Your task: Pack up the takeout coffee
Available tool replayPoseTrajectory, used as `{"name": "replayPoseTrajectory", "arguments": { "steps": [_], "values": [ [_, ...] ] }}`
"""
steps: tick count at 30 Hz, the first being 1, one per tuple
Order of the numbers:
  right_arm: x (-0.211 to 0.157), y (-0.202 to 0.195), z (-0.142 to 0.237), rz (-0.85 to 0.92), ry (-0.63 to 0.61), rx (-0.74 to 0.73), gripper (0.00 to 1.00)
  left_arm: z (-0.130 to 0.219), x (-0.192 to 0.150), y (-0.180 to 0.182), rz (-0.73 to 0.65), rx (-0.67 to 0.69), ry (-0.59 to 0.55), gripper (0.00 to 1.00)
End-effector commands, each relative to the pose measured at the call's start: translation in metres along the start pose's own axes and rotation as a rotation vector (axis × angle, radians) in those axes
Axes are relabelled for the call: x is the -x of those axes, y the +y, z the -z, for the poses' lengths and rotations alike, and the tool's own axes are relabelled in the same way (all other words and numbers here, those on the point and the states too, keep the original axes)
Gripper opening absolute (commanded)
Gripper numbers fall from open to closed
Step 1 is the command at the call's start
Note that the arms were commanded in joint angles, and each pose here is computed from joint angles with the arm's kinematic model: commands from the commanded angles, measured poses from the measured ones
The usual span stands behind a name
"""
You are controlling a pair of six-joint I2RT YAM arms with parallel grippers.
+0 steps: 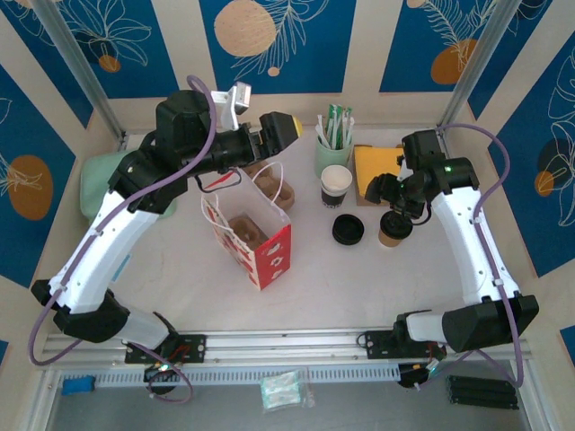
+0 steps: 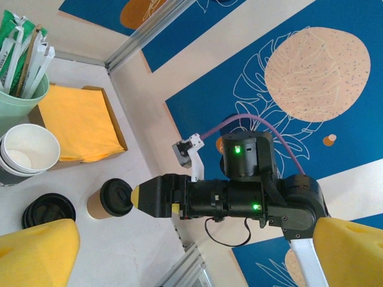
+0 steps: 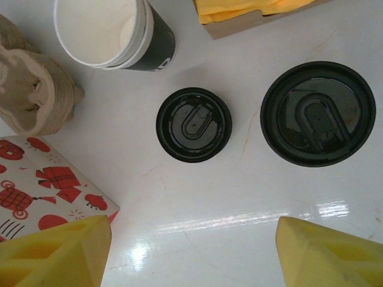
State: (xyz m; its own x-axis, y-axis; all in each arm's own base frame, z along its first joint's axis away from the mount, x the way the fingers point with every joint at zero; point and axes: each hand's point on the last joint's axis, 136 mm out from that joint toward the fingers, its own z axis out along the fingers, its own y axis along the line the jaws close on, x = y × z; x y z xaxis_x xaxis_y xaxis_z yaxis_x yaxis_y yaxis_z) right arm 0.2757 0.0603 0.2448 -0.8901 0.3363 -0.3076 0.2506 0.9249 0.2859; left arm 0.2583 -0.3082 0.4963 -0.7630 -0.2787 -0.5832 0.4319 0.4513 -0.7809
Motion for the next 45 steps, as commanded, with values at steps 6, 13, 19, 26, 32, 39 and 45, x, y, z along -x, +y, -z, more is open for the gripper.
{"name": "replayPoseTrajectory", "arguments": {
  "steps": [6,13,19,26,32,39,45],
  "values": [
    [0.000,-0.023,-0.011,-0.010,0.014,-0.078,0.73,-0.001,-0.001,-0.017,-0.001,-0.059,0.021,1.00],
    [-0.001,-0.035,-0.021,-0.016,0.032,-0.137,0.75,0.002,-0.003,-0.014,-0.005,-0.060,0.014,0.99],
    [0.001,-0.046,-0.030,-0.008,0.039,-0.196,0.83,-0.005,-0.001,-0.007,-0.004,-0.039,0.007,0.99],
    [-0.002,-0.047,-0.039,-0.013,0.068,-0.173,0.83,-0.014,0.001,-0.019,0.013,-0.084,0.038,1.00],
    [-0.009,-0.047,-0.048,-0.018,0.107,-0.163,0.83,-0.008,-0.003,-0.016,0.005,-0.080,0.034,0.99],
    [-0.016,-0.047,-0.057,-0.027,0.134,-0.162,0.83,-0.009,0.003,-0.012,-0.007,-0.065,0.009,0.99],
    [-0.019,-0.056,-0.064,-0.031,0.150,-0.192,0.84,-0.014,0.001,-0.020,0.005,-0.083,0.049,0.99]
  ]
}}
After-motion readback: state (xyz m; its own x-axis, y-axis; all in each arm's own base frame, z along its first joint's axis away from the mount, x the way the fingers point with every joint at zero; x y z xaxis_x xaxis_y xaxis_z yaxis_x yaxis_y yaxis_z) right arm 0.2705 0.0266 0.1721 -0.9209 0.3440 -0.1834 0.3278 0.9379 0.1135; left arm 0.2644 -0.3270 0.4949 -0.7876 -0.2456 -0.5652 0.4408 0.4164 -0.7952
